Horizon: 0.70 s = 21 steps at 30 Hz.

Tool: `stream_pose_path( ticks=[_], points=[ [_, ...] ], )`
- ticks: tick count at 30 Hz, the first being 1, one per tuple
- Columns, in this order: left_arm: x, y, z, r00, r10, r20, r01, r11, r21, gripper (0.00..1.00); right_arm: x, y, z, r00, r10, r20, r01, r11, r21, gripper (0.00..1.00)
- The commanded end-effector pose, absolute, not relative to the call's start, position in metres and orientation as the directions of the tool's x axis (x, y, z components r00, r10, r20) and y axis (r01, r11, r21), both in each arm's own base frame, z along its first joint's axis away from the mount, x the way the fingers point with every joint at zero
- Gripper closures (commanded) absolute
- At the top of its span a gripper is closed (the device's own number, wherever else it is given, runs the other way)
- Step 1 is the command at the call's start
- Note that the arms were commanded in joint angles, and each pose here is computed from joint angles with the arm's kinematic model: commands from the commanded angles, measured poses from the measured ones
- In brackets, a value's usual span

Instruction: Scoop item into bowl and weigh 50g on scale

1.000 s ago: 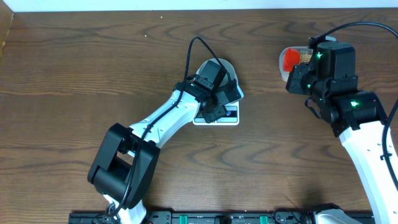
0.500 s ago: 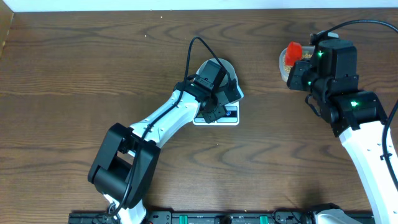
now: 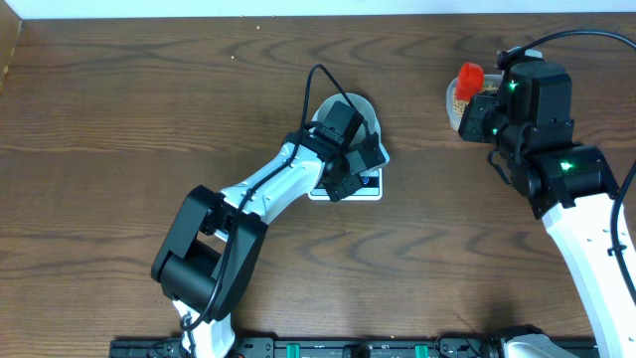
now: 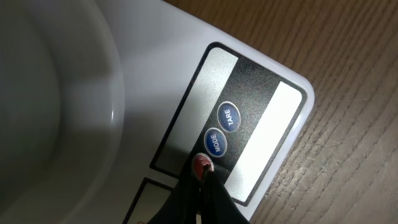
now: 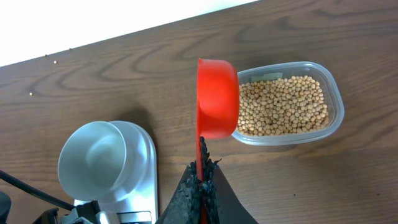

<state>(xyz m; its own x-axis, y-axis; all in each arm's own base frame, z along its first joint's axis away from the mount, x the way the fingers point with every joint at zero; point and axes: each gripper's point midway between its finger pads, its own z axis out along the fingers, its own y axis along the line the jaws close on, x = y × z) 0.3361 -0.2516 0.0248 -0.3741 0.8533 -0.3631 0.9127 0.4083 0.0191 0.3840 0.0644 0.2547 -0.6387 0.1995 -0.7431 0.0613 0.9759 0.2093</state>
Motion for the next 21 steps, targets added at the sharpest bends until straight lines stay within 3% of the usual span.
stream_pose_path(
  ticks=[1,21],
  points=[
    [0.3321,-0.2519,0.0184,-0.394,0.846,-0.359,0.908,0.418,-0.012,0.93,0.3879,0.0599,0.2665,-0.614,0.202,-0.763,0.068,0.977,0.204,0.99],
    [0.3344,-0.2585,0.0118,-0.418,0.827,-0.376,0.898,0.439,-0.034,0.93,0.39,0.0603,0.2692,-0.603,0.204,-0.771,0.065,0.976,0.207,0.99]
  ],
)
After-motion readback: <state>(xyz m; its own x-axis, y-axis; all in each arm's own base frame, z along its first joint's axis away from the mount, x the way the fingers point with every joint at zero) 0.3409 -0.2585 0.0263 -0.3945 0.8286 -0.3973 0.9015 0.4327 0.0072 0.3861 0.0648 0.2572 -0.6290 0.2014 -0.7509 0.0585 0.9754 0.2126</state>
